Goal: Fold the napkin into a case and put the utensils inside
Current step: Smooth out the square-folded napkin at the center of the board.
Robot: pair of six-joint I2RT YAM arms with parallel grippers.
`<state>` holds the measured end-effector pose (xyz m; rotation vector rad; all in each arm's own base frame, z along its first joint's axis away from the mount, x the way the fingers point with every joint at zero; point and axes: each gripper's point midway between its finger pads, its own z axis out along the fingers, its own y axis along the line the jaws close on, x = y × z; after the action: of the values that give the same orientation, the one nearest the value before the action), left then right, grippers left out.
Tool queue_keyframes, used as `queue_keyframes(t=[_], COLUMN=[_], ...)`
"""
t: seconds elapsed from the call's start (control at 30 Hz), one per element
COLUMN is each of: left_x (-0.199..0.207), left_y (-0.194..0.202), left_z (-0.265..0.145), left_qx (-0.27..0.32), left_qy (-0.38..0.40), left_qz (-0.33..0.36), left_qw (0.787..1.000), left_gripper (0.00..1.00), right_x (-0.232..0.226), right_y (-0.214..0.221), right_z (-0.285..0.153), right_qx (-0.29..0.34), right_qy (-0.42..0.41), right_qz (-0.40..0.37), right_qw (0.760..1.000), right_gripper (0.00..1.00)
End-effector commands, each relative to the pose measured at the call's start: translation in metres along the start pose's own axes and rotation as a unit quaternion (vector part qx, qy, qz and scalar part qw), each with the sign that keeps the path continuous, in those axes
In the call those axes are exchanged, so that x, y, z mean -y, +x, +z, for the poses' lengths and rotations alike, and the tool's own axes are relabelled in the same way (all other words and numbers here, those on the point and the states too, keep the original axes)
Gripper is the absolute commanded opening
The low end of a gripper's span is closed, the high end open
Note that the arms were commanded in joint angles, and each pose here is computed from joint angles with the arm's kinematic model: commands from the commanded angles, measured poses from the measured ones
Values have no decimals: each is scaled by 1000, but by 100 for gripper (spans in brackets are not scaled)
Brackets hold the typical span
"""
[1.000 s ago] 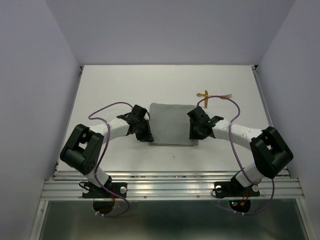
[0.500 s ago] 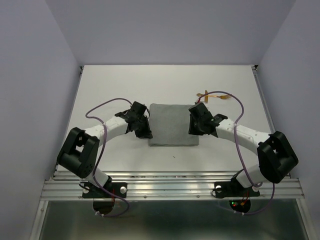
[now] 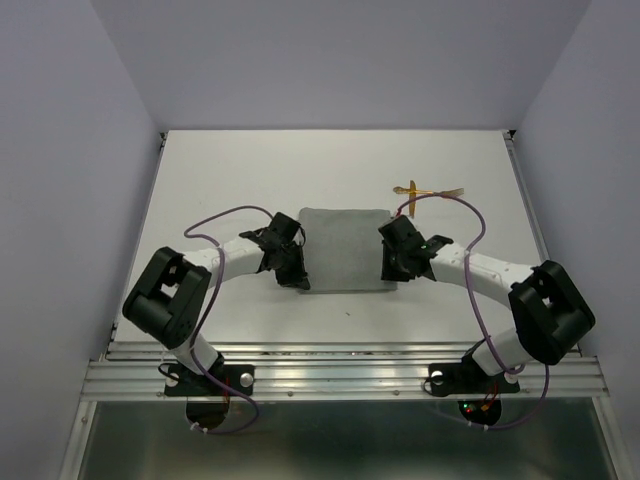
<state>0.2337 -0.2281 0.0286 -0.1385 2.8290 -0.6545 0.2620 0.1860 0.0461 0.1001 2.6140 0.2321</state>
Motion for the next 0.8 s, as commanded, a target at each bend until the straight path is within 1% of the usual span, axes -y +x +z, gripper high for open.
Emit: queue_keyframes(t=[0.0, 0.13, 0.23, 0.3, 0.37, 0.43, 0.47, 0.5, 0.53, 0.63, 0.7, 0.73, 0.77], left_x=[-17, -25, -21, -8, 7, 15, 21, 22, 23, 26, 32, 41, 39], left_y=[15, 15, 0, -17, -42, -61, -77, -87, -95, -127, -147, -161, -165], left_z=[12, 14, 2, -16, -36, -48, -55, -58, -59, -58, -52, -56, -46], left_qx=[-20, -20, 4, 27, 65, 91, 108, 117, 123, 149, 155, 170, 164], left_qy=[-24, -43, -55, -55, -50, -46, -39, -38, -38, -38, -34, -28, -35], left_qz=[-4, -2, 8, 23, 35, 38, 38, 35, 33, 25, 26, 28, 28], left_qw=[1000, 999, 998, 998, 996, 994, 993, 992, 991, 988, 987, 985, 985], left_gripper=[8, 7, 7, 7, 7, 8, 8, 8, 8, 8, 8, 8, 8], right_x=[2, 7, 5, 3, 4, 0, -6, -2, -5, -8, -14, -9, -8], right_y=[13, 25, 11, -9, -30, -60, -77, -77, -96, -117, -146, -155, -160], right_z=[8, 15, 7, -2, -12, -21, -23, -18, -21, -7, 2, 7, 12], right_qx=[-13, -24, -3, 28, 66, 101, 114, 110, 124, 127, 138, 136, 135], right_qy=[-2, 7, 8, 16, 28, 30, 28, 35, 32, 29, 10, 11, 14], right_qz=[8, -1, 1, -1, -5, -2, -1, -1, 10, 14, 28, 35, 37], right_qw=[1000, 1000, 1000, 999, 997, 994, 993, 993, 992, 991, 990, 990, 990], right_gripper=[27, 25, 25, 26, 27, 27, 27, 27, 27, 27, 27, 27, 27])
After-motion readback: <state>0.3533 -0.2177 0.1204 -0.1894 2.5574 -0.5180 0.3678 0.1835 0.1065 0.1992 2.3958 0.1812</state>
